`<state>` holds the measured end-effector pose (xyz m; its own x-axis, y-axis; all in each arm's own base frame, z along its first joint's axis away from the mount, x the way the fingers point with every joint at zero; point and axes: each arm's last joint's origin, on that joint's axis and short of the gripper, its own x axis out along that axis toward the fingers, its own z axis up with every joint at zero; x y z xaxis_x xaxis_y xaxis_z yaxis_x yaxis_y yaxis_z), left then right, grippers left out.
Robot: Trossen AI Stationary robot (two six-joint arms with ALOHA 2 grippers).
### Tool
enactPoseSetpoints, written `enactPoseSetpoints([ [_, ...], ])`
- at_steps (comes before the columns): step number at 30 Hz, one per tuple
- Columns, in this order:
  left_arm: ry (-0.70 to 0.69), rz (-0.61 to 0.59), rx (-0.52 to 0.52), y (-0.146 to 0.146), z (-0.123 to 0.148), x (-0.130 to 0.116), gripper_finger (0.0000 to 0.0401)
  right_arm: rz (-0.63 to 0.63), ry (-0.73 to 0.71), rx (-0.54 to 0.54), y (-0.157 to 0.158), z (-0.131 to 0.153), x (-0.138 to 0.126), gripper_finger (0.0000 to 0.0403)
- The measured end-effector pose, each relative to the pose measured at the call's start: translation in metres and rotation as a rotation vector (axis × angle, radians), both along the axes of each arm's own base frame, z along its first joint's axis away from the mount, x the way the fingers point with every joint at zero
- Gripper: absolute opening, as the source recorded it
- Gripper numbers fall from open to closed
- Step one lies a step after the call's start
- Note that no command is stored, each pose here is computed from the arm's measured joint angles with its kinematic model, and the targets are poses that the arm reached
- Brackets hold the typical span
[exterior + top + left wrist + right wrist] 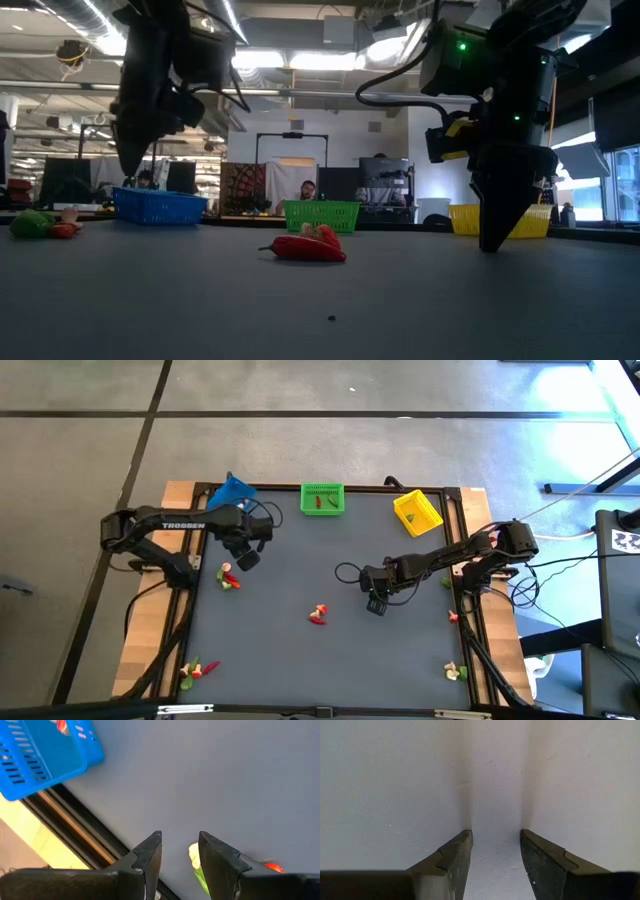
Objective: Sort produce into baskets
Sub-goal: Put the brown mushroom into the blue bin
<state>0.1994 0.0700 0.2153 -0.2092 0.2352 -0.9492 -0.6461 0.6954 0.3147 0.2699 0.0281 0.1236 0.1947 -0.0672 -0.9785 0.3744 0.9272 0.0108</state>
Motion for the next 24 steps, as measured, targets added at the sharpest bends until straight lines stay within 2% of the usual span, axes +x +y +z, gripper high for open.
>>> enactPoseSetpoints([
  [17, 0.034, 0.014, 0.004, -0.016, 0.0, -0.001, 0.0125, -0.002, -0.02, -0.004, 0.0, 0.0, 0.002, 0.0175],
  [21, 0.045, 0.03, -0.057, -0.021, -0.01, -0.005, 0.0125, -0.003, -0.029, -0.005, 0.0, 0.0, 0.003, 0.0175],
  [24, 0.086, 0.044, -0.065, -0.024, -0.021, -0.013, 0.0125, -0.002, -0.029, -0.005, 0.0, 0.0, 0.003, 0.0175],
])
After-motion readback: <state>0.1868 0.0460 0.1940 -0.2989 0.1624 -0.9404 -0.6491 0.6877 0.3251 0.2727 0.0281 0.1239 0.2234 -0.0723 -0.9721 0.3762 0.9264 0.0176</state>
